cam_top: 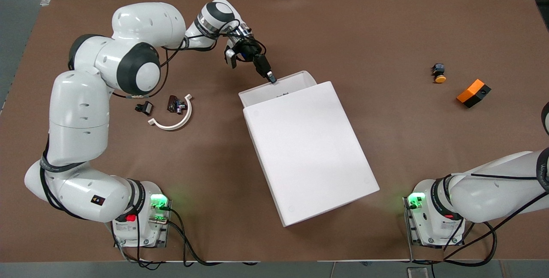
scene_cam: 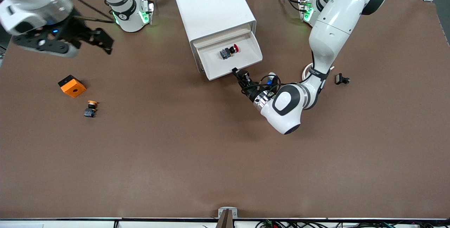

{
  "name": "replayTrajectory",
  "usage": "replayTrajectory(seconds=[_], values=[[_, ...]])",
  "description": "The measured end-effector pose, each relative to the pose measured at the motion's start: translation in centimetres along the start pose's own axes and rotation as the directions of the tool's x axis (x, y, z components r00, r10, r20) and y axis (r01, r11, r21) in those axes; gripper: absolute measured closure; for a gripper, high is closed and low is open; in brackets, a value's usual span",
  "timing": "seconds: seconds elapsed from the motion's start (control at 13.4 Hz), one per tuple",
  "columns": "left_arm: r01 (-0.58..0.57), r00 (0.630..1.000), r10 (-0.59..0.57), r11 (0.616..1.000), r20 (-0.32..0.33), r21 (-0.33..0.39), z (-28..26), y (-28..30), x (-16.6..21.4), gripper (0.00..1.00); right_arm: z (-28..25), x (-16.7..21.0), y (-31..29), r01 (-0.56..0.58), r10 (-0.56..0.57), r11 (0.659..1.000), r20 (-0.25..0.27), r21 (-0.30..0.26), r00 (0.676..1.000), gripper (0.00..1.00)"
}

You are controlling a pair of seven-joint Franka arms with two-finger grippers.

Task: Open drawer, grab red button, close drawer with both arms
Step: 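Lower the right gripper into the drawer and grasp the red button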

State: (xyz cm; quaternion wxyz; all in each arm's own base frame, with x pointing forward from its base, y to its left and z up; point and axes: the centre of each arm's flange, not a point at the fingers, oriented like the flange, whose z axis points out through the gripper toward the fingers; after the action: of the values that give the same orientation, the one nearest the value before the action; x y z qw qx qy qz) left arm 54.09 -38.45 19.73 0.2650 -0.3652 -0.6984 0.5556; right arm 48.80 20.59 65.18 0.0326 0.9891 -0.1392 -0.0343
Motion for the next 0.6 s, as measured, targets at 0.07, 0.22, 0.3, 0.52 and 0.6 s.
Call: replayTrajectory(seconds=[0.07,0.22,0.3,0.52,0.6], values=[[-0.002,1.000,0.002,1.000,0.007,-0.006,-0.5,0.0,0.0,0.86,0.4,-2.1,-2.7,-0.070,0.070,0.997,0.004,-0.013,0.998,0.00],[-0.009,1.000,0.010,1.000,0.018,-0.021,-1.3,0.0,0.0,0.86,2.2,-6.1,-8.3,-0.202,0.202,0.978,0.005,-0.050,0.979,0.00],[-0.016,1.000,0.017,0.999,0.025,-0.029,-1.8,0.1,0.0,0.81,3.7,-7.8,-11.1,-0.259,0.259,0.964,-0.002,-0.067,0.966,0.00],[-0.029,0.998,0.032,0.999,0.050,-0.043,-3.7,0.2,0.4,0.49,8.9,-10.6,-18.0,-0.414,0.415,0.906,-0.008,-0.088,0.910,0.00],[-0.042,0.997,0.045,0.998,0.059,-0.048,-4.5,-0.1,0.3,0.37,10.7,-10.9,-19.7,-0.458,0.460,0.884,-0.001,-0.092,0.888,0.00]])
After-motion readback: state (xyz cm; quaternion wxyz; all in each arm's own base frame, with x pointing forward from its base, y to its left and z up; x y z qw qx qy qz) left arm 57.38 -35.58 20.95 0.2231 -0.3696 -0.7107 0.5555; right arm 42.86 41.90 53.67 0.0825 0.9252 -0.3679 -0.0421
